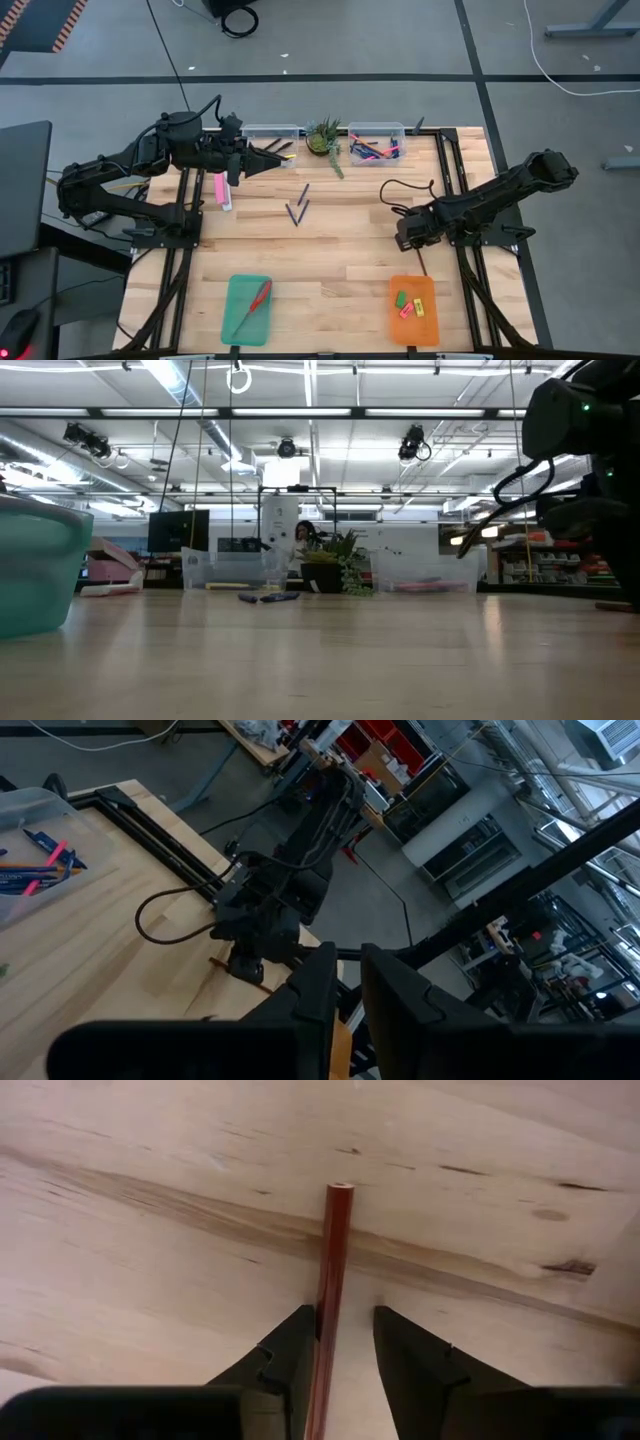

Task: Sort crayons/erasers/pens/pencils in bins
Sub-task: Put the brown pencil into the right transparent bin

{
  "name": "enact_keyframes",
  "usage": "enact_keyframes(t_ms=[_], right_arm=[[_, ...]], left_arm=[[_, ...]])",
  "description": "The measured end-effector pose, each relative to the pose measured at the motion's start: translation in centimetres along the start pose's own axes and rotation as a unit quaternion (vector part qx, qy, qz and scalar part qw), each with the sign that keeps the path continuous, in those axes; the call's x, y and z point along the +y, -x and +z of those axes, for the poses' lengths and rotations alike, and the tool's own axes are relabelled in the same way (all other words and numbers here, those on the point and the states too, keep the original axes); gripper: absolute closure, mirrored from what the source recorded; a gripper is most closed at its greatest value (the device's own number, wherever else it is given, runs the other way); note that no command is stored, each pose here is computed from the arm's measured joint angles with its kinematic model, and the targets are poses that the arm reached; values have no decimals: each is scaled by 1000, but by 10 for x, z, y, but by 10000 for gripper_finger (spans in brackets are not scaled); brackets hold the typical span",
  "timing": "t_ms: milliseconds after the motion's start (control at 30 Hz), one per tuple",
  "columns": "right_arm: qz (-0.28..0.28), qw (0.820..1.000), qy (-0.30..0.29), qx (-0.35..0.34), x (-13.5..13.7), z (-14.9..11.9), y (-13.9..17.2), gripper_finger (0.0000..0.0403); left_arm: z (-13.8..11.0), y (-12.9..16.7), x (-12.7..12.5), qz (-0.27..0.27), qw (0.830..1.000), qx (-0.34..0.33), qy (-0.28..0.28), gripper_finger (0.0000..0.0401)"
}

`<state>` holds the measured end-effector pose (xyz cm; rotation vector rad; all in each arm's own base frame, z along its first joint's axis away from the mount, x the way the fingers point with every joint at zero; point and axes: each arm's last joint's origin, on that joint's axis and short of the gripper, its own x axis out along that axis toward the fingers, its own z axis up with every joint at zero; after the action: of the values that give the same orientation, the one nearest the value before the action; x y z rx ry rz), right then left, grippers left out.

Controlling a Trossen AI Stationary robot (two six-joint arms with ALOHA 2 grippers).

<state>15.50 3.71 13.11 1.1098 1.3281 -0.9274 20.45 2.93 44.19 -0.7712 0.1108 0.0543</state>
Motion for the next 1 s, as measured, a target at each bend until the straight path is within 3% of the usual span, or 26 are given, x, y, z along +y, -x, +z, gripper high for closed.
enact_keyframes(t_ms=[133, 400, 467, 600, 1000], right_arm=[[-3, 1000, 2, -17, -1, 1, 0, 307], [-5, 997, 23, -69, 0, 4, 0, 385], [-1, 993, 28, -112, 1, 8, 1, 392], [1, 991, 41, -130, 8, 13, 8, 398], [51, 957, 87, -273, 48, 71, 83, 400]], left_arm=[[0, 0, 0, 0, 1000, 0, 0, 343], [0, 0, 0, 0, 1000, 0, 1, 349], [0, 0, 0, 0, 1000, 0, 1, 349], [0, 0, 0, 0, 1000, 0, 2, 352], [0, 0, 0, 0, 1000, 0, 15, 353]])
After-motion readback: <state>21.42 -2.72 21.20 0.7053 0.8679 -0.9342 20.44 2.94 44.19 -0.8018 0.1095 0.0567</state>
